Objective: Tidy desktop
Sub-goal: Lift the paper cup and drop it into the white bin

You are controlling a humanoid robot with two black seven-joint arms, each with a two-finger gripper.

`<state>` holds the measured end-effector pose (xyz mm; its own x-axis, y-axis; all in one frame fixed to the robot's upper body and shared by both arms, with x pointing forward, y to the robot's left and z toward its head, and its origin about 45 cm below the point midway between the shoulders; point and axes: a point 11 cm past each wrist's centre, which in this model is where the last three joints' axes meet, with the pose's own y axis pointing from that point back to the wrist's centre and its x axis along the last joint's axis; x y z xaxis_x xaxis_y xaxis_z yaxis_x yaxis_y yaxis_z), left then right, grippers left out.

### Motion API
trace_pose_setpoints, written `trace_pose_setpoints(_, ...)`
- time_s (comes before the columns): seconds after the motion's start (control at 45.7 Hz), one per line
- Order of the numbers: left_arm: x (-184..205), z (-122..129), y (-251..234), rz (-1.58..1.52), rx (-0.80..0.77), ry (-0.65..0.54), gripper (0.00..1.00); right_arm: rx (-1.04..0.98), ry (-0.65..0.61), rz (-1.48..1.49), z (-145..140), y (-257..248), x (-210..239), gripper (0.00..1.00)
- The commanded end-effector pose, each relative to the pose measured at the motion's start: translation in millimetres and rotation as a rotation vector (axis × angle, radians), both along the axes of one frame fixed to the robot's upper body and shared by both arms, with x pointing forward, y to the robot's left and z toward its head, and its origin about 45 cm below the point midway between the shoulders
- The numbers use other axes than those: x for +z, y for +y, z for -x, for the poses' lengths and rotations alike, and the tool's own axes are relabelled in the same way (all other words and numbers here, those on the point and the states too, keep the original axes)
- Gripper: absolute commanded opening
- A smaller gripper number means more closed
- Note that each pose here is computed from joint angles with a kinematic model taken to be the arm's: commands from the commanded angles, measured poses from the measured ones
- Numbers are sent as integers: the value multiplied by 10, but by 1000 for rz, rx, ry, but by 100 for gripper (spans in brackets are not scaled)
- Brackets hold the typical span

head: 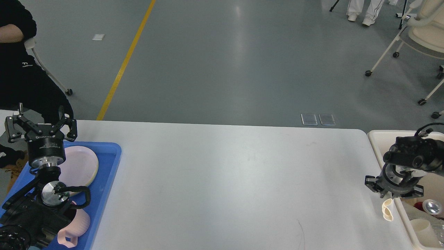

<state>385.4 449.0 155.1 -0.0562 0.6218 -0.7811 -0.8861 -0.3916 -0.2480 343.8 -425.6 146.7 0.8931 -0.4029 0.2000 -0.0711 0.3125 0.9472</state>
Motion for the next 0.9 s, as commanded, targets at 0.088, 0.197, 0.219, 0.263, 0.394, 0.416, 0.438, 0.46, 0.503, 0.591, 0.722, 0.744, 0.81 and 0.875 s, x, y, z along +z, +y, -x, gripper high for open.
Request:
trace_pose_setpoints(0.088, 0, 0, 0, 0, 0, 0, 96, 0, -146, -176, -516, 250, 994, 0)
trace_pose_setpoints(0.197, 0, 0, 0, 0, 0, 0, 96, 8, -261, -272, -724, 323, 1546, 0)
trace_pose_setpoints(0.219, 0, 0, 0, 0, 0, 0, 96, 8, -296, -290, -772, 332, 1680, 0)
trace_pose_setpoints(0.263, 0, 0, 0, 0, 0, 0, 96, 8, -371, -332, -857, 360, 1956, 0)
trace_pose_setpoints(0.394, 0, 0, 1, 1, 1, 0, 96, -18, -543, -467, -962, 364, 2516, 0)
trace_pose_setpoints(0.416, 0, 0, 1, 1, 1, 0, 96, -23, -559, -477, -963, 349, 2559, 0)
trace_pose_setpoints(0.438, -6, 6, 2, 1, 1, 1, 96, -28, -566, -484, -962, 336, 2572, 0)
trace_pose_setpoints(0.46, -6, 5, 1, 0, 0, 2, 96, -37, -571, -484, -958, 309, 2566, 0)
trace_pose_setpoints(0.503, 0, 0, 0, 0, 0, 0, 96, -57, -569, -473, -948, 242, 2517, 0)
trace_pose_setpoints(0.591, 0, 0, 0, 0, 0, 0, 96, -160, -561, -404, -908, -108, 2255, 0)
trace_pose_setpoints(0.722, 0, 0, 0, 0, 0, 0, 96, -384, -575, -237, -685, -893, 1761, 0)
trace_pose_setpoints(0.744, 0, 0, 0, 0, 0, 0, 96, -417, -568, -208, -615, -1021, 1661, 0)
trace_pose_setpoints(0.81, 0, 0, 0, 0, 0, 0, 96, -504, -561, -124, -411, -1362, 1438, 2)
trace_pose_setpoints(0.875, 0, 0, 0, 0, 0, 0, 96, -574, -591, -44, -277, -1618, 1312, 35)
